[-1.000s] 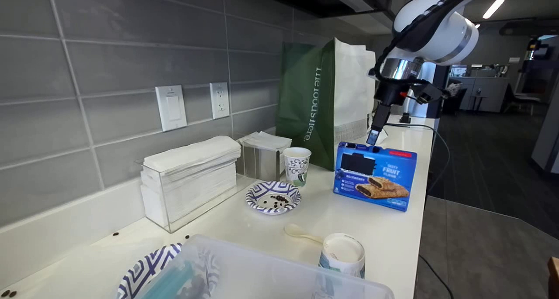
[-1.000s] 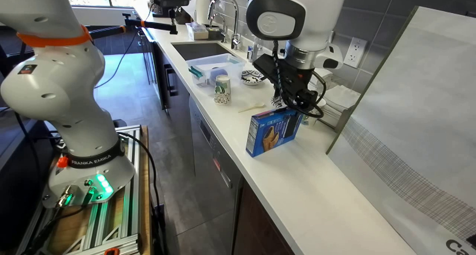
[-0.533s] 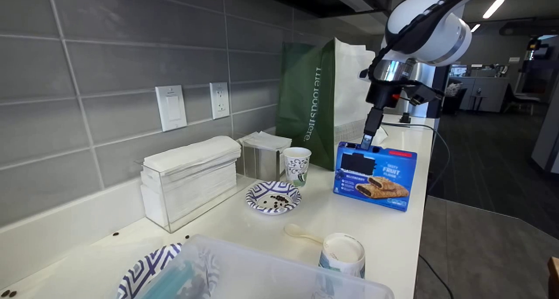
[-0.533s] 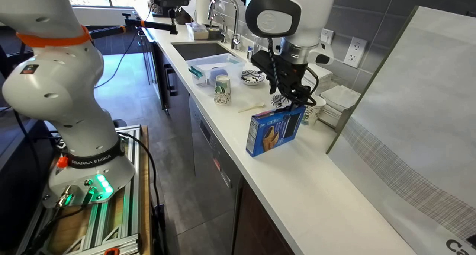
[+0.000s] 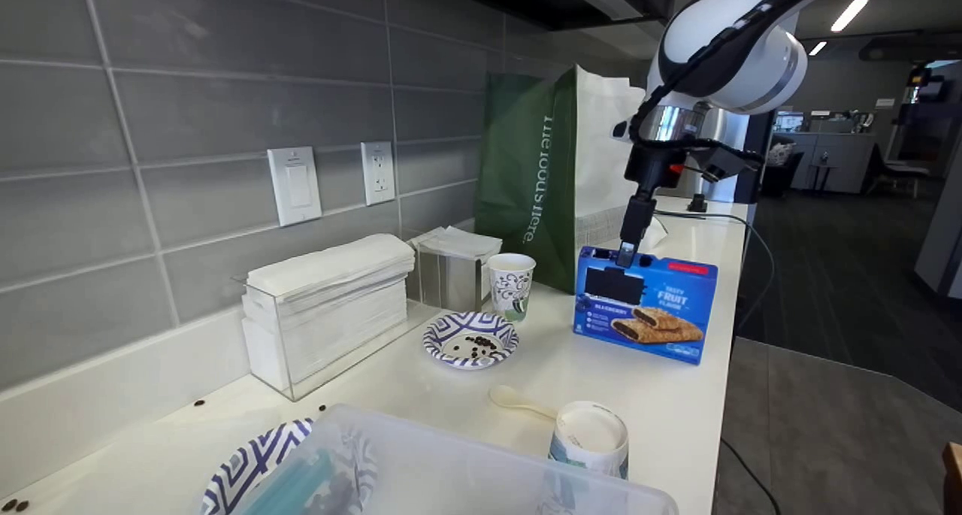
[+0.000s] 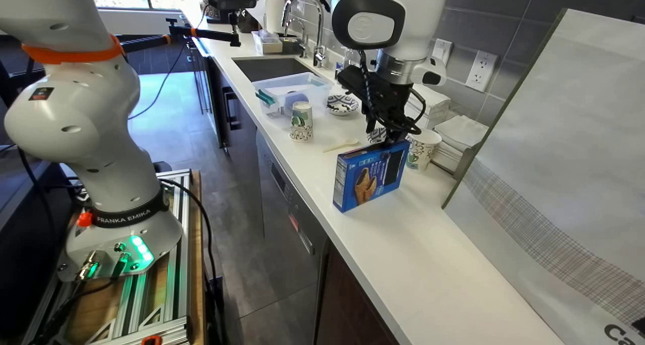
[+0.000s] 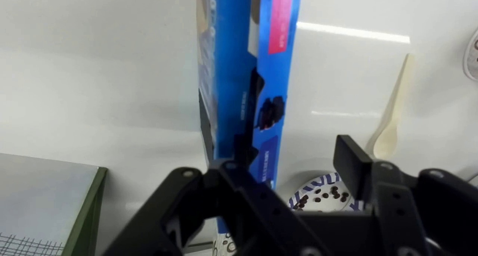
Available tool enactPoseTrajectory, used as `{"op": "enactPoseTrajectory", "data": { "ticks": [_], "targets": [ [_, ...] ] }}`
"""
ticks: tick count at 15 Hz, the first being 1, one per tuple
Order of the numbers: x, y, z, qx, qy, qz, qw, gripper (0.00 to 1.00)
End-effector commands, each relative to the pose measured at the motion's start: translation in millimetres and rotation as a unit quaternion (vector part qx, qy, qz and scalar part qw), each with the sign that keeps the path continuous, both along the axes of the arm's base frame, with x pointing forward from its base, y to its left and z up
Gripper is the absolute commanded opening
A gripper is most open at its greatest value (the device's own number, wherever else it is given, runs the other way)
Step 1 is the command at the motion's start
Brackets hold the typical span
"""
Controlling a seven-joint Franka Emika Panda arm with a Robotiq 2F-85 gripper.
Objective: Open the blue box
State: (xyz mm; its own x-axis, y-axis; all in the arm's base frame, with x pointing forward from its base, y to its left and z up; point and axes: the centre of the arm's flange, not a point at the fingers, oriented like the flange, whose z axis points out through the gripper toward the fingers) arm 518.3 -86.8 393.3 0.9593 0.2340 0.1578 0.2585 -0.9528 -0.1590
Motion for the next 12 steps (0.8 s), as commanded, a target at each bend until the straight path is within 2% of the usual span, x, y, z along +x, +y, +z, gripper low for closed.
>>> {"op": "enactPoseTrajectory", "data": {
  "ticks": [1, 2, 3, 4, 5, 7, 8, 9, 10, 12],
  "targets": [
    [-7, 3, -2, -0.004, 0.009, -0.010, 0.9999, 0.52],
    [-8, 2, -2, -0.004, 0.008, -0.010, 0.9999, 0.51],
    [-8, 3, -1, -0.003, 0.009, -0.010, 0.9999, 0.41],
    [-9, 3, 0, -0.003, 0.008, -0.010, 0.9999, 0.43],
    [-10, 3, 1, -0.003, 0.008, -0.010, 0.9999, 0.34],
    [-11, 3, 2, -0.003, 0.009, -0.009, 0.9999, 0.24],
    [-12, 3, 2, -0.002, 0.010, -0.008, 0.9999, 0.13],
    [-13, 4, 2, -0.001, 0.011, -0.007, 0.9999, 0.07],
    [-16, 4, 2, -0.001, 0.012, -0.007, 0.9999, 0.03],
    [-19, 5, 6, 0.000, 0.012, -0.007, 0.9999, 0.02]
  ]
}}
